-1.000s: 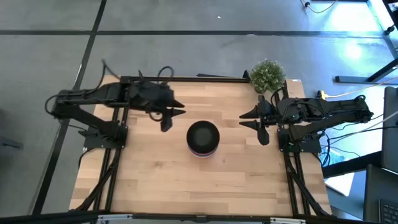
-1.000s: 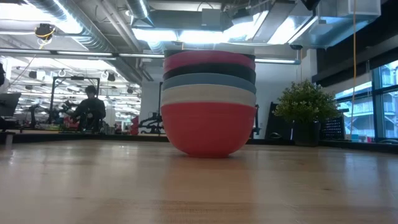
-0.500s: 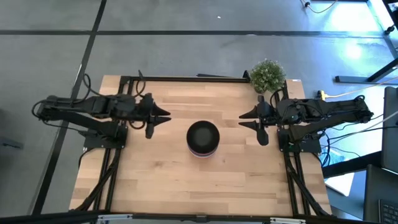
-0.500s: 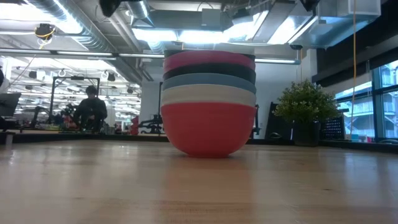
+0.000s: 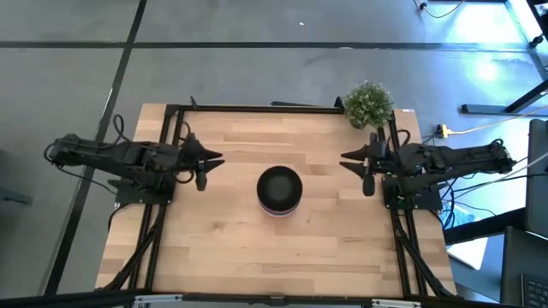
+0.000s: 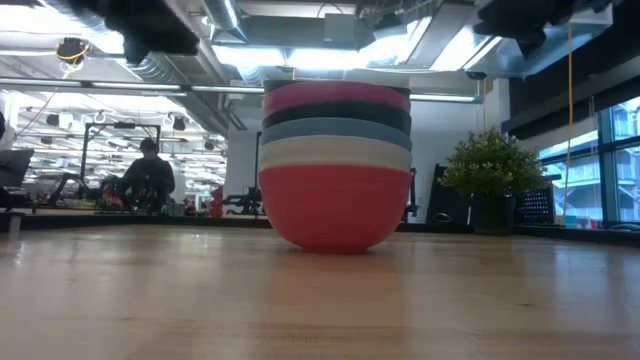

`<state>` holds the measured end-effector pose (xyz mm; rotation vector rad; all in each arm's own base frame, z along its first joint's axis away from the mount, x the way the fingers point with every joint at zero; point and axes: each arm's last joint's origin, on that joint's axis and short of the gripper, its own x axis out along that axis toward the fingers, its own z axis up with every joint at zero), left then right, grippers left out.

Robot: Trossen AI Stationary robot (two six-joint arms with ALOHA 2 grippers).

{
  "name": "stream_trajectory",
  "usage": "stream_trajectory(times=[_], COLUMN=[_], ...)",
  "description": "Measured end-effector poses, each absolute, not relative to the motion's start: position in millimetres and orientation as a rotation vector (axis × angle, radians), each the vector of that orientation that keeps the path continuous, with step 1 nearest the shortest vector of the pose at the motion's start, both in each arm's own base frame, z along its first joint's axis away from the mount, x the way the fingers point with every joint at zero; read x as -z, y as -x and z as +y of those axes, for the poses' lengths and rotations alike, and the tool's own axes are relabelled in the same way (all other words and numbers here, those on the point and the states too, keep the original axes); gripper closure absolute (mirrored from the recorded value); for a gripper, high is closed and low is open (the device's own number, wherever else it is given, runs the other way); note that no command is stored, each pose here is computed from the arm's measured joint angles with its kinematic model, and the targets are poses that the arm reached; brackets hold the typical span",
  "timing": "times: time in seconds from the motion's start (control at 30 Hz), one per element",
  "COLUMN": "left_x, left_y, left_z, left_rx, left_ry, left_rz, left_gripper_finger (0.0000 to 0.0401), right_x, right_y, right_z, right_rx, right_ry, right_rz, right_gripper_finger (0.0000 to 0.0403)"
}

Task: Nest bowls inside each other
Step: Return to Home Position

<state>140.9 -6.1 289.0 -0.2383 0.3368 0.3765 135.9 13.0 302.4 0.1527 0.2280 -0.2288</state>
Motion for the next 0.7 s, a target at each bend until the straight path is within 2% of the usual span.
stream_trajectory(times=[0.2,0.47,0.7], left_x=[-261.5,-274.5,-277.5], left_y=[-124.3,-82.2,-68.7], left_z=[-1.1,9.0,12.9], left_rx=[-0.403,-0.42,-0.47], left_ry=[0.246,0.302,0.247], left_rz=[0.318,0.099,0.041], left_gripper_finger=[0.0299,0.0299,0.0299], right_x=[-284.0,-277.9,-269.4], right_y=[-114.3,-90.8,-82.7], right_z=[7.3,-0.7,-9.3], right_rx=[0.29,0.37,0.496], right_ry=[-0.117,-0.092,-0.061], right_rz=[0.178,0.095,0.082], right_gripper_finger=[0.0277,0.0277,0.0277])
